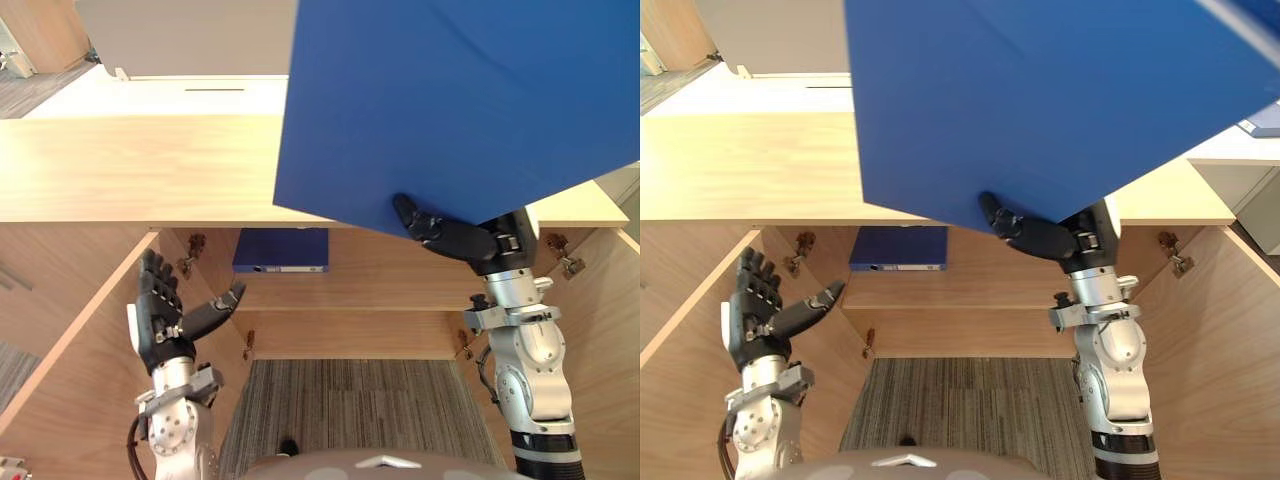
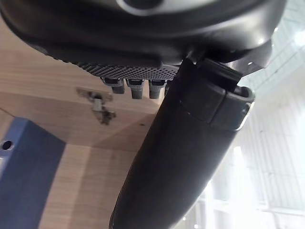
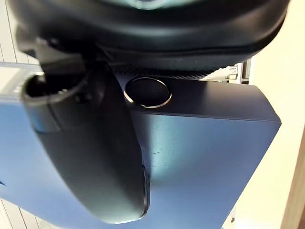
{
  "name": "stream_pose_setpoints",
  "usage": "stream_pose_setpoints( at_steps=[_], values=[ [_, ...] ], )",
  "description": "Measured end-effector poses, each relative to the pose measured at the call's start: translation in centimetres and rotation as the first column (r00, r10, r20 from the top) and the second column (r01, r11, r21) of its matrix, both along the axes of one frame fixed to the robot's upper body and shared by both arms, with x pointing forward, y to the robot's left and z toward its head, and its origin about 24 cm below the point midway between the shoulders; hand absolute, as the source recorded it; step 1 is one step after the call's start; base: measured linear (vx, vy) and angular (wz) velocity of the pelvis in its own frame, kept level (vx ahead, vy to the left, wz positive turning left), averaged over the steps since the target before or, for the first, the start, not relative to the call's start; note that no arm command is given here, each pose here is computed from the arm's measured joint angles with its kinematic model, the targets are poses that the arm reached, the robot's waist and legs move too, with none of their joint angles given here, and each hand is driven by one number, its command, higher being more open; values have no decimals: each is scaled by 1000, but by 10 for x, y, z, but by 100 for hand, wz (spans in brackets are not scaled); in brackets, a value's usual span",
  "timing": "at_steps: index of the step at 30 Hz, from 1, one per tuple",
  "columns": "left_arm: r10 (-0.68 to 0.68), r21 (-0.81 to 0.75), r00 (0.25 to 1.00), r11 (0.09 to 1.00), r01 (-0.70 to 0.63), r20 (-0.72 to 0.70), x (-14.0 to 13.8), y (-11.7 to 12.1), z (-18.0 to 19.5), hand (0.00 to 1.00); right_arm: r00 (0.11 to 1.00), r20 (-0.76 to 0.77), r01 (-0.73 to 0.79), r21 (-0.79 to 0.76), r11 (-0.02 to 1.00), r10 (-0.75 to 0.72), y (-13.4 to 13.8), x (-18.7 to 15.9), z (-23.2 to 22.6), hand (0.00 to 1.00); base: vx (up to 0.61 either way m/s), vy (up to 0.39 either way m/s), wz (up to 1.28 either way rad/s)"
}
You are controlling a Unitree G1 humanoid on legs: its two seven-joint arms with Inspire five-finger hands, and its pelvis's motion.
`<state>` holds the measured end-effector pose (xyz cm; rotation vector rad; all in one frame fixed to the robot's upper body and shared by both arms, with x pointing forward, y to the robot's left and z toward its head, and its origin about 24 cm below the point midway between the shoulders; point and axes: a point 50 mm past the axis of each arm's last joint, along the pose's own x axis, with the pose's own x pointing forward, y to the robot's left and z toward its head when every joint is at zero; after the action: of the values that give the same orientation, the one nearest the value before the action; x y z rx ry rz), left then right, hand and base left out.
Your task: Walk over to the cabinet, pick up the folder, carry it to the office cabinet, place the folder inside the office cabinet, then close the office cabinet door
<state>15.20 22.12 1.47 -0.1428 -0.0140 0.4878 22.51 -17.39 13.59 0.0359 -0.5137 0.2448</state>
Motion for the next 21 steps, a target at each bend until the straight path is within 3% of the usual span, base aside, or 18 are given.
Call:
stream_pose_setpoints(
  at_steps=[7, 13, 21],
  values=[
    [-129, -32, 973, 992, 125, -192, -5, -22, -41, 100, 968, -75, -249, -152, 956, 240, 31, -5, -11, 0, 2, 1, 1],
    [-163, -76, 906, 987, 145, -391, -20, -22, -82, 100, 936, -141, -348, -215, 912, 324, 43, -11, -21, 0, -13, 2, -4],
    [-178, -67, 691, 980, 185, -701, -58, -3, -137, 100, 845, -370, -502, -304, 810, 385, 60, -22, -72, 0, -20, 3, -8]
  ],
)
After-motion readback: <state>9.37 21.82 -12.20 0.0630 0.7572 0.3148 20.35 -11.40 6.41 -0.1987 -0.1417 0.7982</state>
